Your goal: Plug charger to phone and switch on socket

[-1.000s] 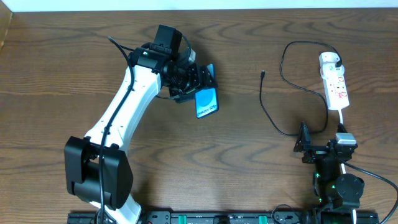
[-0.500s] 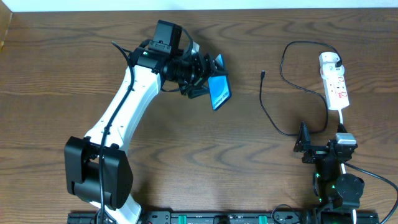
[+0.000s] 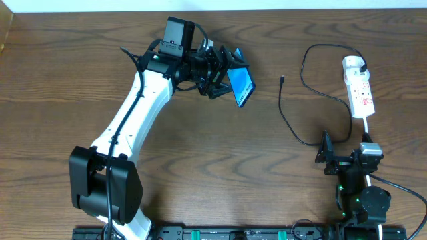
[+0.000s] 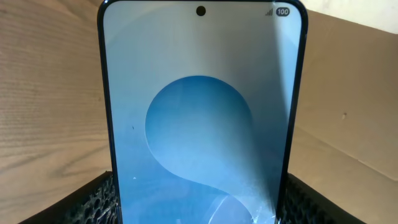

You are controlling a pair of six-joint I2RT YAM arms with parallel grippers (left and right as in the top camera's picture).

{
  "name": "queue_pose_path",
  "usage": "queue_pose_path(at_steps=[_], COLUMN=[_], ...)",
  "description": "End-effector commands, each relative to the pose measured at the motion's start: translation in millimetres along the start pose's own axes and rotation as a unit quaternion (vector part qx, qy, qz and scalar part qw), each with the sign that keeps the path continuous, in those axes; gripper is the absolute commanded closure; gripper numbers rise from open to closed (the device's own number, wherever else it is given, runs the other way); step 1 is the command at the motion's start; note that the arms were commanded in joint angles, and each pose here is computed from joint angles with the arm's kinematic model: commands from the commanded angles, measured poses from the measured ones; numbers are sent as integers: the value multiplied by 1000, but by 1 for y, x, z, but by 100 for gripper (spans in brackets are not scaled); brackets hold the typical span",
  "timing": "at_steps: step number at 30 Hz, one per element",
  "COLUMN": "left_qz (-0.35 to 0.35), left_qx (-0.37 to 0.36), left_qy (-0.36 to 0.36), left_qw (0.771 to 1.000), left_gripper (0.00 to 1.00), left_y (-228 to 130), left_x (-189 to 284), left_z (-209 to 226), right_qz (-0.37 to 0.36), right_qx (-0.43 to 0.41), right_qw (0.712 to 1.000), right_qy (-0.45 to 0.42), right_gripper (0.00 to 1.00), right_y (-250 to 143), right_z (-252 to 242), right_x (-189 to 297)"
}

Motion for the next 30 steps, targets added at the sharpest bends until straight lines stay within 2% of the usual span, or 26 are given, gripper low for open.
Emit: queue_pose_path(at_steps=[1, 4, 7, 11, 15, 18, 21, 23, 26, 30], left_qz=[21, 32, 43, 57, 55, 55, 54, 52, 50, 51], left_qx=[-11, -11, -21, -33, -34, -34, -34, -42, -47, -47], left_qy=[-28, -32, -38, -47, -47, -47, -47, -47, -46, -46], left_qw=[999, 999, 998, 997, 997, 997, 997, 997, 997, 997], left_gripper=[27, 27, 27, 27, 27, 27, 27, 27, 27, 27], left_y=[-14, -18, -21, -24, -22, -22, -22, -22, -21, -21], left_x=[10, 11, 12, 14, 15, 15, 15, 15, 15, 15], left_z=[-18, -20, -21, -23, -23, -23, -23, -22, -22, -22], right_qz=[-1, 1, 7, 29, 68, 69, 54, 31, 0, 3], right_qx=[-18, -54, -147, -315, -421, -436, -472, -443, -331, -319], right_qw=[1000, 998, 988, 945, 893, 885, 866, 880, 920, 925], right_qy=[12, 28, 43, 86, 143, 144, 155, 170, 209, 208], right_gripper=[1, 1, 1, 1, 1, 1, 1, 1, 1, 1], right_y=[0, 0, 0, 0, 1, 2, 13, 24, 35, 43], right_z=[4, 9, 14, 28, 48, 49, 50, 51, 61, 62], right_x=[0, 0, 1, 3, 8, 8, 9, 10, 15, 16])
Point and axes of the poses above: each gripper's point midway between its finger pads, its own x axis back along the fingers, its own z axis along the line the jaws close on, y = z × x, the point moved 2 cm from there along x, back along the fingers, and after that the axes turned 2 degrees about x, right-handed, at the moved point
